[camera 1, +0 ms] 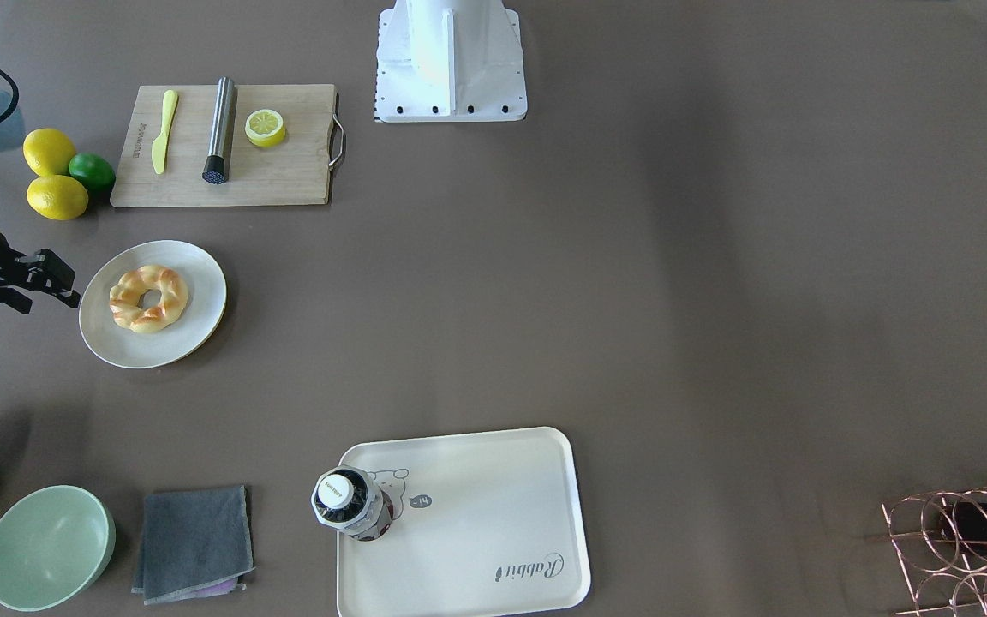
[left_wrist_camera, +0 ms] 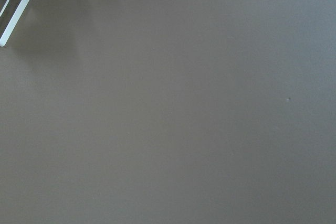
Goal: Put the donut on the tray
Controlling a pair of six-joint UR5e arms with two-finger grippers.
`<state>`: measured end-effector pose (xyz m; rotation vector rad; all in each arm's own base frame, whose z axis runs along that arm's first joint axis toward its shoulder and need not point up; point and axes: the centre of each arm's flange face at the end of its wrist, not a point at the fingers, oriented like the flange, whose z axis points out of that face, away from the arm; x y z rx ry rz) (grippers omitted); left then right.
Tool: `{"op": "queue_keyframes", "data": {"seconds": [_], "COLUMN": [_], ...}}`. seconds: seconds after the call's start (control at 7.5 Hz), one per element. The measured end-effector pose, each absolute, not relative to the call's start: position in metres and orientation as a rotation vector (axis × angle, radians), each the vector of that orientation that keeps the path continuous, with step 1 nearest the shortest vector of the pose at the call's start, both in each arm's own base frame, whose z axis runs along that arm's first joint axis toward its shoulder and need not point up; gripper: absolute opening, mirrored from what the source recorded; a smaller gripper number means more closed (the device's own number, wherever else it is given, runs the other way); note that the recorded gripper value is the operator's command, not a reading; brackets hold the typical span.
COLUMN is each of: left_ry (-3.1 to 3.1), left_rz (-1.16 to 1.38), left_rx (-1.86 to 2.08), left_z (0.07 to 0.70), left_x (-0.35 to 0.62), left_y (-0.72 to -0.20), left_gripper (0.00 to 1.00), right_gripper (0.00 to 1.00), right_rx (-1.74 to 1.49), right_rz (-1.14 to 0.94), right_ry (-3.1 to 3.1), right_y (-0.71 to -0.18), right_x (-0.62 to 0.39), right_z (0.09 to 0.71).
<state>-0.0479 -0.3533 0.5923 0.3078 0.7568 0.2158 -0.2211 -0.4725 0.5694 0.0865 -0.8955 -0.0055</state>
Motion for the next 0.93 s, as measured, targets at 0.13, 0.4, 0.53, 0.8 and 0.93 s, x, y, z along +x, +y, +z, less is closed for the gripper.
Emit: {"op": "queue_keyframes", "data": {"seconds": [0.13,0.4,0.53,0.8,0.93], "left_ry": [0.757,0.758,0.764,0.784,0.787], "left_rz": [0.215,0.214,0.21,0.201,0.199], "left_rx": [0.308,0.31,0.312,0.318,0.319], "left_z": [0.592,0.592,0.591,0.589,0.589], "left_x": [-0.048,-0.049,-0.05,-0.054,-0.055], "left_y": [-0.353,-0.352,-0.352,-0.35,-0.35], "left_gripper": [0.97,0.97,0.97,0.97,0.97], "right_gripper": [0.68,0.53,0.45,0.02,0.0], "right_rx": [0.08,0.071,0.068,0.062,0.058], "right_rz": [-0.016,-0.029,-0.031,-0.03,-0.028], "right_ry": [-0.897,-0.896,-0.895,-0.891,-0.889], "right_y": [-0.474,-0.482,-0.484,-0.484,-0.484], "right_x": [-0.233,-0.25,-0.254,-0.255,-0.255], "right_z": [0.57,0.571,0.572,0.575,0.577]}}
